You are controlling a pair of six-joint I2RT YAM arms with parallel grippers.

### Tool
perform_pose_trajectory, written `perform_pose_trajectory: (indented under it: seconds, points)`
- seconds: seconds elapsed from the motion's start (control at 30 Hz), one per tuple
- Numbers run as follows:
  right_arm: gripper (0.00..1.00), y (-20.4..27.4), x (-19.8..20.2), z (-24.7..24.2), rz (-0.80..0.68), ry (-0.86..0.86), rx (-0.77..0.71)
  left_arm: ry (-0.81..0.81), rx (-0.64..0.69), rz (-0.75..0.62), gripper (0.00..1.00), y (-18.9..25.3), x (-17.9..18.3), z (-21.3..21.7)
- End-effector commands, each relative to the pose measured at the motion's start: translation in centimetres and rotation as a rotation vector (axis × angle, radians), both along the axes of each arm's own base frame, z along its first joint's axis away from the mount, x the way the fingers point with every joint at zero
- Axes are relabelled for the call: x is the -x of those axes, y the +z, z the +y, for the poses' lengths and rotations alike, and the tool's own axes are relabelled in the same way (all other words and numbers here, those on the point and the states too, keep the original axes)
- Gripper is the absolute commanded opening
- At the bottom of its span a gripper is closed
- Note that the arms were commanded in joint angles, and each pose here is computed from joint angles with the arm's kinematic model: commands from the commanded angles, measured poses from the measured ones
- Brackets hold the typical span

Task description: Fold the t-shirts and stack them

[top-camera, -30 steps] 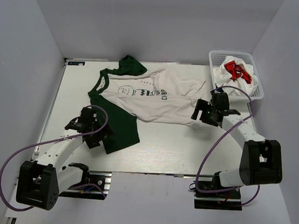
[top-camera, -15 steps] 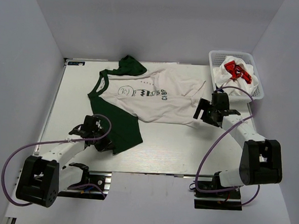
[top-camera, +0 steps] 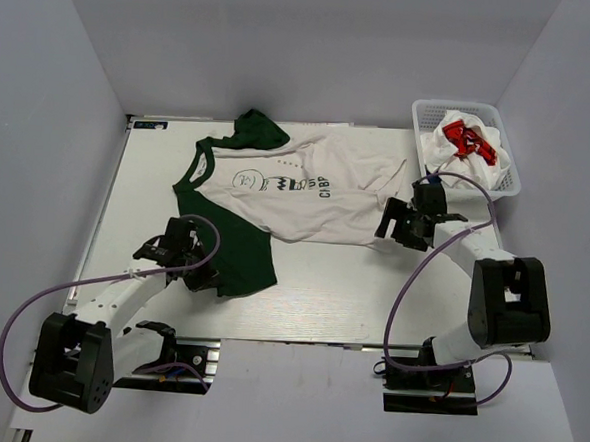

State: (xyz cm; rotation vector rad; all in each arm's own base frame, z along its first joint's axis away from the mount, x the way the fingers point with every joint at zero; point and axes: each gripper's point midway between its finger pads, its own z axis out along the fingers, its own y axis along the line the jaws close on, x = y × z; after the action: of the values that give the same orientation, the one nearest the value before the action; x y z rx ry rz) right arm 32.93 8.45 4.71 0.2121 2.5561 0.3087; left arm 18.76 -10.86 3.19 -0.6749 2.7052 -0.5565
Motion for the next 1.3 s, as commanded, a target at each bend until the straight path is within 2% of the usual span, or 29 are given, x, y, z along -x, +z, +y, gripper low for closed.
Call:
perform_pose_trajectory:
  seconds: [0.0,0.2,0.37,0.6,0.87,1.2,1.27]
  points:
    - [0.9,1.3,-2.2,1.5,-0.062,0.078,-0.057,-0.016,-0.039,-0.012,0.0,0.7,-0.2,0.5]
    - [0.9,0.4,-1.9,2.9,-0.027,0.132,-0.114,-0.022,-0.066,0.046,0.0,-0.1,0.1,0.8]
    - [0.9,0.1,-2.0,3.6,-0.008,0.149,-0.146,-0.014,-0.082,0.045,0.0,-0.1,-0.2,1.0]
    - [0.9,1.2,-3.1,4.2,-0.062,0.132,-0.193,-0.019,-0.094,0.041,0.0,0.0,-0.4,1.2]
    - [0.9,1.4,-4.1,3.5,-0.077,0.083,-0.161,-0.015,-0.102,0.039,0.0,-0.1,-0.5,1.3]
    - [0.9,2.4,-4.6,4.1,-0.105,0.126,-0.18,-0.019,-0.11,0.017,0.0,0.3,-1.2,1.3]
    - [0.86,2.0,-4.5,4.3,-0.096,0.136,-0.185,-0.019,-0.11,0.017,0.0,0.3,-1.2,1.3]
